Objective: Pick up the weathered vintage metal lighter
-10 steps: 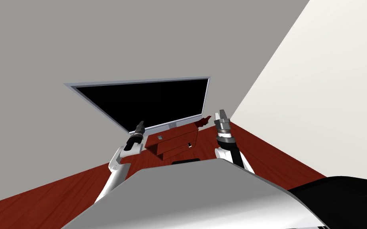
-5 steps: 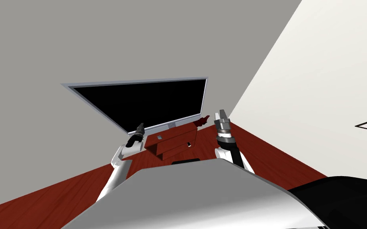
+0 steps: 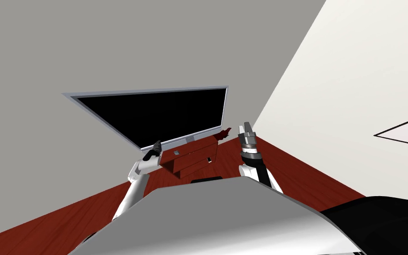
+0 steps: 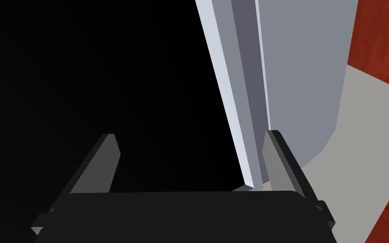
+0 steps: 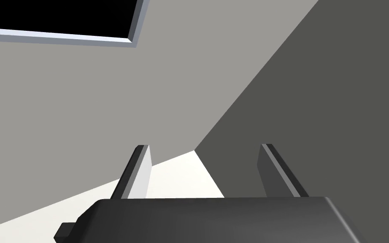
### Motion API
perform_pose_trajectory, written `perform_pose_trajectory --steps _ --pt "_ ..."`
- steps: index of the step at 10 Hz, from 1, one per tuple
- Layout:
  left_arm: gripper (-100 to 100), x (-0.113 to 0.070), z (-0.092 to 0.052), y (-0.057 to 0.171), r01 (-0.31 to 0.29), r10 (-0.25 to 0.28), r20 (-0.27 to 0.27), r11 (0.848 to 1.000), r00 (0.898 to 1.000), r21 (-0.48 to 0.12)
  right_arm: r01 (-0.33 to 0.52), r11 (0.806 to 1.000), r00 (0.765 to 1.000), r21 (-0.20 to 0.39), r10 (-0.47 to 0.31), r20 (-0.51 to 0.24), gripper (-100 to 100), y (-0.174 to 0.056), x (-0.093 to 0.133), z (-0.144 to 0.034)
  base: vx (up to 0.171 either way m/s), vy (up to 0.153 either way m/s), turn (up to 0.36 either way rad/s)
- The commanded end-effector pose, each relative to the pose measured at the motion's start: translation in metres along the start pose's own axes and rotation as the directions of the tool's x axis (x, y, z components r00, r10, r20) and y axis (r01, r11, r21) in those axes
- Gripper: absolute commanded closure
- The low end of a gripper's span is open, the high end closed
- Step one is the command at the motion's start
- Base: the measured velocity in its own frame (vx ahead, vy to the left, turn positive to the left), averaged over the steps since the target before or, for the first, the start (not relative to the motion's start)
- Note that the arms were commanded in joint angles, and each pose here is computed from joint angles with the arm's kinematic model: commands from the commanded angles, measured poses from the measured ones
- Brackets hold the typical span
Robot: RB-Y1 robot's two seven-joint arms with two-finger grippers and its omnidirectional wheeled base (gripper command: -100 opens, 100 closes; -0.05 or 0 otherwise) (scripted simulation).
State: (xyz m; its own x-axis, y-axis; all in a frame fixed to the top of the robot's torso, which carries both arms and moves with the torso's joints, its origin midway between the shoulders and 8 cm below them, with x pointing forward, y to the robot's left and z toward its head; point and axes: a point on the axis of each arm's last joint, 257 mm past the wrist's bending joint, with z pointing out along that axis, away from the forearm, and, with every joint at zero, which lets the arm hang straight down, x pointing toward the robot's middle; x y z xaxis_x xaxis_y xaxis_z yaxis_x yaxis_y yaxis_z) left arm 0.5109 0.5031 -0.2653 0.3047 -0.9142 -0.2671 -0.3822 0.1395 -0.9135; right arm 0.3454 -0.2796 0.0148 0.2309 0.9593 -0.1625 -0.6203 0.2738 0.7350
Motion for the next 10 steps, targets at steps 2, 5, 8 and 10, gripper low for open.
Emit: perform_pose_trajectory --steps 2,5,8,10 --pt "-100 0.005 0.009 0.032 0.042 -0.042 0.000 0.993 0.999 -0.110 0.000 1.000 1.000 0.000 0.000 0.000 0 0.000 0.000 0.000 -0.023 0.004 -0.057" --pt "-100 0.018 0.013 0.062 0.079 -0.082 -0.005 0.975 0.997 -0.207 0.000 1.000 1.000 0.000 0.000 0.000 0 0.000 0.000 0.000 -0.016 -0.002 -0.042" --pt "-100 0.035 0.015 0.088 0.112 -0.122 -0.015 0.950 0.992 -0.290 0.000 1.000 1.000 0.000 0.000 0.000 0 0.000 0.000 0.000 -0.009 -0.003 -0.043" --pt "-100 0.055 0.013 0.109 0.139 -0.159 -0.027 0.922 0.987 -0.361 0.000 1.000 1.000 0.000 0.000 0.000 0 0.000 0.000 0.000 -0.004 -0.006 -0.055"
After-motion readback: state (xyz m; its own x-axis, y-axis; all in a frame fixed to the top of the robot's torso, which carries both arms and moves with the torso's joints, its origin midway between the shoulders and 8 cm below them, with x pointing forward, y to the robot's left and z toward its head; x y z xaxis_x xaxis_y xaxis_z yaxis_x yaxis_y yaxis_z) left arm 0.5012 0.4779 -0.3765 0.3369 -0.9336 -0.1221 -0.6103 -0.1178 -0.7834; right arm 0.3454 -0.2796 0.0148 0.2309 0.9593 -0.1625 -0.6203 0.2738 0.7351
